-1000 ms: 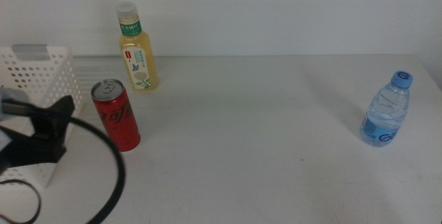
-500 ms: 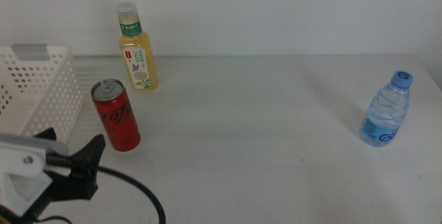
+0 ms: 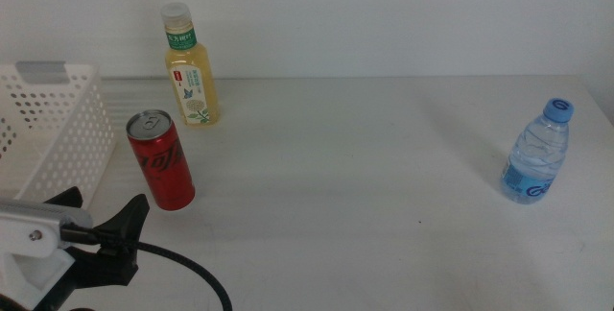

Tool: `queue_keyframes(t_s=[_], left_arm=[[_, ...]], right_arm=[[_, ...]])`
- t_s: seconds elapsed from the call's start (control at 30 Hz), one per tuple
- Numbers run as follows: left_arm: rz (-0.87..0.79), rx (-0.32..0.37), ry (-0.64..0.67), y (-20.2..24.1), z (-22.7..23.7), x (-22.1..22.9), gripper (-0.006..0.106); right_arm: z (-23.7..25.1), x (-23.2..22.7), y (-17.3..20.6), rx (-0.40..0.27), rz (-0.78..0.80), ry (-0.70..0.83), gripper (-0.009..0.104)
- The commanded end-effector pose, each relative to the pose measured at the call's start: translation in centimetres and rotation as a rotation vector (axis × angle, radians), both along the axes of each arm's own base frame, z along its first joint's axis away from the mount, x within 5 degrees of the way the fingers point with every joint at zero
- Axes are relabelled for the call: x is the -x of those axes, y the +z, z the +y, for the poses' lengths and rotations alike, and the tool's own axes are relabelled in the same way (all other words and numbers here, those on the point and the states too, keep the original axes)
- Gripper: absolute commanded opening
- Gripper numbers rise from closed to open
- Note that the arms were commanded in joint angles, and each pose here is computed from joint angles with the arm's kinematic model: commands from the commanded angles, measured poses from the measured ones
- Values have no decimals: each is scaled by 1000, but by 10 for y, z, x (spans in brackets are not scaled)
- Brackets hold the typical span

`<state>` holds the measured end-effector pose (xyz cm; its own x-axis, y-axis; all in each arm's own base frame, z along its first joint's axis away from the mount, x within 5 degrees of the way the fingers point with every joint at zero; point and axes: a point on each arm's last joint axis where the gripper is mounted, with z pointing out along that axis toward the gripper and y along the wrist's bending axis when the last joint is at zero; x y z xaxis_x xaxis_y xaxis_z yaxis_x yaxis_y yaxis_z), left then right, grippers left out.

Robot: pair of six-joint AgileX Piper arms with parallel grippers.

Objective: Use arms to grab the bottles and put them into the dustbin to the left of the table.

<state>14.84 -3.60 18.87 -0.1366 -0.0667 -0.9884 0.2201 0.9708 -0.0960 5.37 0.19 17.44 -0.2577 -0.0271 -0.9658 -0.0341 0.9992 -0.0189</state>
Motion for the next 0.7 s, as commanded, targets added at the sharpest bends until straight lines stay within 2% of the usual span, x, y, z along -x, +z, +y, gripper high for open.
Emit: queue_keyframes(t_s=[0.0,0.17,0.33,0.43,0.67], left_arm=[[-101,49,3,13,-1,-3,85],[-45,53,35,3,0,-11,87],[-96,57,46,-3,-1,-21,89],[-52,58,53,-13,-4,-33,89],[-64,63,34,-24,-13,-64,89]], right_arm=[[-1,0,10,7,-107,-6,63],[-1,0,10,7,-107,-6,63],[-1,0,10,7,-107,-6,63],[-1,0,10,7,-107,-6,63],[-1,0,10,7,-107,-6,63]])
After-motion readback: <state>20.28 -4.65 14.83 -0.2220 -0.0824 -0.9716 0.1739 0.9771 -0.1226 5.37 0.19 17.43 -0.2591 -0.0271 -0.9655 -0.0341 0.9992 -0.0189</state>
